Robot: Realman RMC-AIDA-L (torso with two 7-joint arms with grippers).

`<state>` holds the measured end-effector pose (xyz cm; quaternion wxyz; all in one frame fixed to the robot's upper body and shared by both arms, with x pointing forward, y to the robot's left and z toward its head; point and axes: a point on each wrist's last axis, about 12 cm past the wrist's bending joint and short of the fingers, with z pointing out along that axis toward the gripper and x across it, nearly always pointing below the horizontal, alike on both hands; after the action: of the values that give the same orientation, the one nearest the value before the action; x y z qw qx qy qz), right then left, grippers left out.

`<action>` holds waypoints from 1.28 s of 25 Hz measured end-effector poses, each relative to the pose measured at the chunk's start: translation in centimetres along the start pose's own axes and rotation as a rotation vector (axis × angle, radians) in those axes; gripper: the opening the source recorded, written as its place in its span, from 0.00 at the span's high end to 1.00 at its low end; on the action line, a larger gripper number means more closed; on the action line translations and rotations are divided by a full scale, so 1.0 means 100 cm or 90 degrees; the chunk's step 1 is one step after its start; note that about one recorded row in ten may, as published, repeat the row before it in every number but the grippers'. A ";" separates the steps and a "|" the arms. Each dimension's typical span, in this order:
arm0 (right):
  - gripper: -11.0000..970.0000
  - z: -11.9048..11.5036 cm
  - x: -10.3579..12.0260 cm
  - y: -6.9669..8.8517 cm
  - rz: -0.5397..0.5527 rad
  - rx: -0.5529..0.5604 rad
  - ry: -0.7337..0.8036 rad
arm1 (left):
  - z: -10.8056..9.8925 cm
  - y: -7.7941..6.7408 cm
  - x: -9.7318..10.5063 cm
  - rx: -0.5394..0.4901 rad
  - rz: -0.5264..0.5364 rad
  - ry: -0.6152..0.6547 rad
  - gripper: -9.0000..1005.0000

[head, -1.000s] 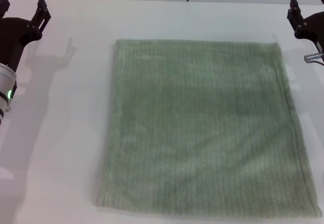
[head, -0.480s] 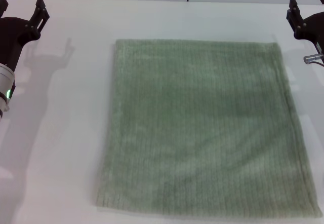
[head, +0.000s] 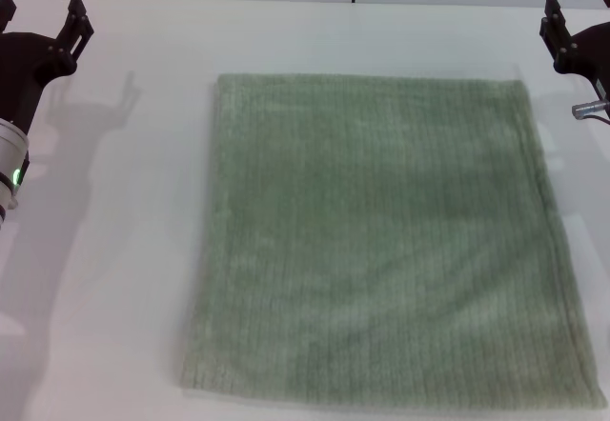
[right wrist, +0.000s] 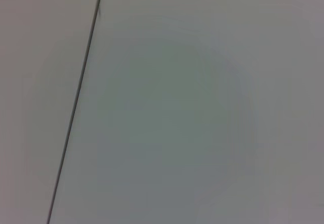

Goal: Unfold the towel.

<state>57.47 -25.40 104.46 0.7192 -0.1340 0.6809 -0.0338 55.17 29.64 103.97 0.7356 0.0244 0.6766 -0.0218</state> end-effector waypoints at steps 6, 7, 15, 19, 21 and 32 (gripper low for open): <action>0.33 0.000 0.000 0.000 0.000 0.000 0.000 | 0.000 0.000 0.000 0.000 0.000 0.000 0.14; 0.33 0.000 0.000 0.000 0.000 0.000 0.001 | 0.000 0.000 0.000 0.000 0.000 0.000 0.14; 0.33 0.000 0.000 0.000 0.000 0.001 0.001 | 0.000 0.000 0.000 0.000 0.001 0.000 0.14; 0.33 0.000 0.000 0.000 0.000 0.001 0.001 | 0.000 0.000 0.000 0.000 0.001 0.000 0.14; 0.33 0.000 0.000 0.000 0.000 0.001 0.001 | 0.000 0.000 0.000 0.000 0.001 0.000 0.14; 0.33 0.000 0.000 0.000 0.000 0.001 0.001 | 0.000 0.000 0.000 0.000 0.001 0.000 0.14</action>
<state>57.48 -25.41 104.45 0.7187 -0.1336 0.6815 -0.0341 55.17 29.65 103.96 0.7354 0.0248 0.6768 -0.0212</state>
